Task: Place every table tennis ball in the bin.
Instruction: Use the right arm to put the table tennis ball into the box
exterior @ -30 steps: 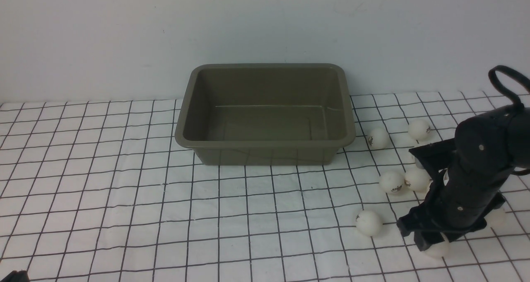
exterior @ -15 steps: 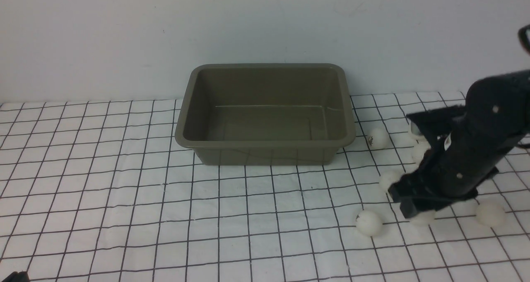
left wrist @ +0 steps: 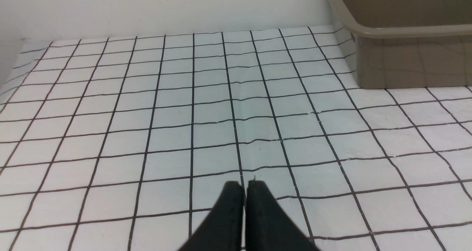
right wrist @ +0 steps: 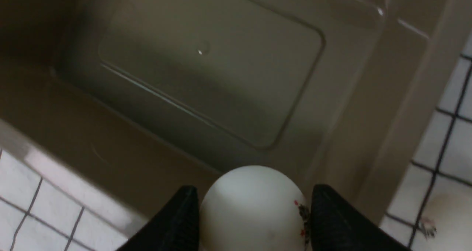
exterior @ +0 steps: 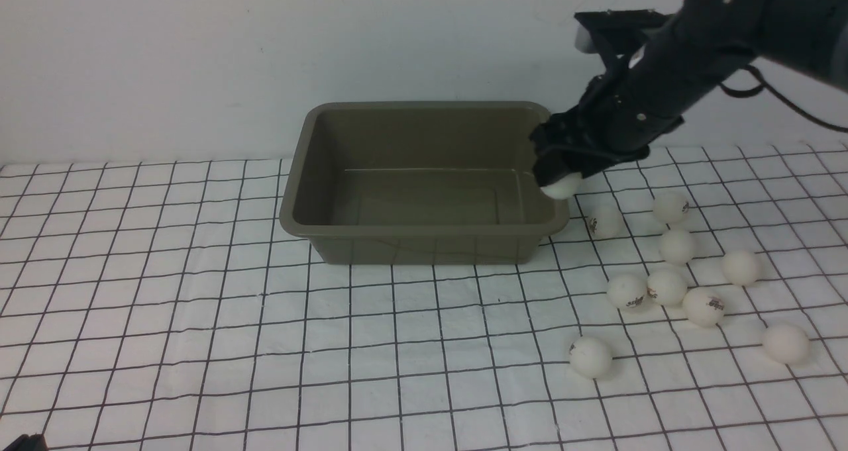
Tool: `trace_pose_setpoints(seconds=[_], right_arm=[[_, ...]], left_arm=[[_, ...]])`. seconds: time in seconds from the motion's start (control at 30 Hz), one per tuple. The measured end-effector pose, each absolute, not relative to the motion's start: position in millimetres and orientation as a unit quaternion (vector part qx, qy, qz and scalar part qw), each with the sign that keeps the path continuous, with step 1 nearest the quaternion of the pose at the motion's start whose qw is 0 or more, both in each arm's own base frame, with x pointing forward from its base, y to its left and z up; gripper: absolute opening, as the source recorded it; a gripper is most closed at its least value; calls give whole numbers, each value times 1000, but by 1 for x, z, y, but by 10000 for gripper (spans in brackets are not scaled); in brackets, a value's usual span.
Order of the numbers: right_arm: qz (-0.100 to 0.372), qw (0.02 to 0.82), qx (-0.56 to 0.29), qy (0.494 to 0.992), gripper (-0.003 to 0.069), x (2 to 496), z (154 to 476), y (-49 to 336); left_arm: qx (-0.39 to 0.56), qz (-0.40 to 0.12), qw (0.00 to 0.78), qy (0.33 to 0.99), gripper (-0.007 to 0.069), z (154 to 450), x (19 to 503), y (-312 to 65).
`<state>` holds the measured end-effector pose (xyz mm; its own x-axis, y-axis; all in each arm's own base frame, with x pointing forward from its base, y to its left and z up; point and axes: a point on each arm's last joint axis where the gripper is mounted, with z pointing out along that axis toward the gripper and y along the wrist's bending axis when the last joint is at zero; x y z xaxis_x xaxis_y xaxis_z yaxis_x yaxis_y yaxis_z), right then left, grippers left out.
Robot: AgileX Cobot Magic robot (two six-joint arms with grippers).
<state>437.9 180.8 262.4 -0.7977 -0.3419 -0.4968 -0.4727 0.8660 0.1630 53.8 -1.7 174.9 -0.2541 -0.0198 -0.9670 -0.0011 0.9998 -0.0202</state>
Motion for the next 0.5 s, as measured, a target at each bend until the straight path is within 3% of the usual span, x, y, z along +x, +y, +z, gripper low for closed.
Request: trace_pose_setpoints(seconds=[0.17,0.3,0.5], right_arm=[[140,214,-227,940,358,459,243,191],[138,188,-231,945,415,465,228,194],[136,183,-238,944,469,463,239,193]], left_arm=[[-7,-8,611,792,-4,175,54,-2],[-7,-8,611,792,-4,175,54,-2],[-7,-8,610,792,-4,175,54,-2]])
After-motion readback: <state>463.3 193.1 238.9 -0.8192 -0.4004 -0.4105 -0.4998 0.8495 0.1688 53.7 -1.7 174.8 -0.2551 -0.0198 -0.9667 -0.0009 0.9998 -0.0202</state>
